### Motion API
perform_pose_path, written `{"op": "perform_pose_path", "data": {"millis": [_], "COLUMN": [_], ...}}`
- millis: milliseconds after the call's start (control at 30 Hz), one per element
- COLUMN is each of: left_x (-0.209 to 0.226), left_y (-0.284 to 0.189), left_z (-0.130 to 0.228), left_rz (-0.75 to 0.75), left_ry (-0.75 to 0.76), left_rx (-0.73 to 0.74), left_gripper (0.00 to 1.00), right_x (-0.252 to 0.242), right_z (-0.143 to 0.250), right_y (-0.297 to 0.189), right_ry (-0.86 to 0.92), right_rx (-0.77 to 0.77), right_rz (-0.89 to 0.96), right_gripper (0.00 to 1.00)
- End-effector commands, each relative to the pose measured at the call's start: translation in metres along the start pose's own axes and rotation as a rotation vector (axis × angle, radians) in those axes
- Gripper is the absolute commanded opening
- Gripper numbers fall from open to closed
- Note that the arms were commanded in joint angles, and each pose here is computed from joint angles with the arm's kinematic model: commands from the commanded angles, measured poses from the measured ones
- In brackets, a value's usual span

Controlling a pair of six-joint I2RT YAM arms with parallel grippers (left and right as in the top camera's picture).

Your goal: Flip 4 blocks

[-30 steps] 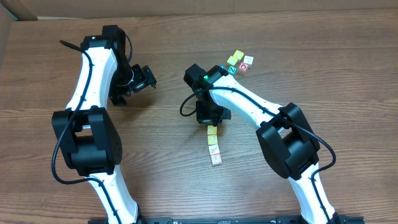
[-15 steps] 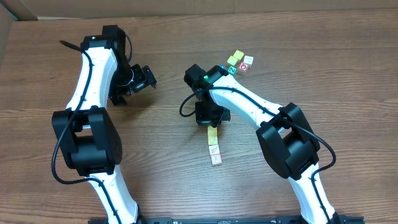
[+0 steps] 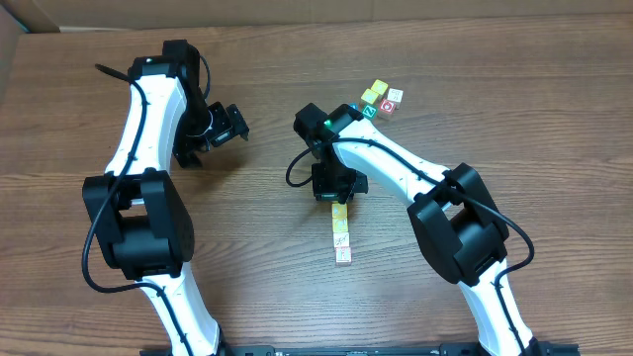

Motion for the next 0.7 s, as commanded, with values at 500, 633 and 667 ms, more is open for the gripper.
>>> {"op": "perform_pose_path", "data": {"millis": [500, 633, 667], "left_x": [-0.003, -0.003, -0.003], "left_y": [-0.001, -0.001, -0.001], "left_z": [-0.003, -0.003, -0.003], "left_rz": [0.0, 0.0, 0.0], "left_ry": [0.011, 0.011, 0.011], "left_rx": [-0.009, -0.009, -0.009], "left_gripper": [1.0, 1.0, 1.0], "right_x": [-0.023, -0.041, -0.045], "right_z": [0.024, 0.041, 0.045], "right_y": [-0.121, -0.128, -0.129], "right_ry": [-0.035, -0.029, -0.025], "right_rx": [-0.071, -0.041, -0.039], "right_rz": [-0.05, -0.001, 0.0], "right_gripper": [0.04, 0.04, 0.04]}}
Point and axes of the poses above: each gripper's point midway between its finger pads, its own y axis out along the fingers, its own x axis along the line the jaws close on, z = x × y, the point moved 2 cm from there along -y, back along the fingers, and after that the axes turned 9 degrees about y, right-handed, at the moved point
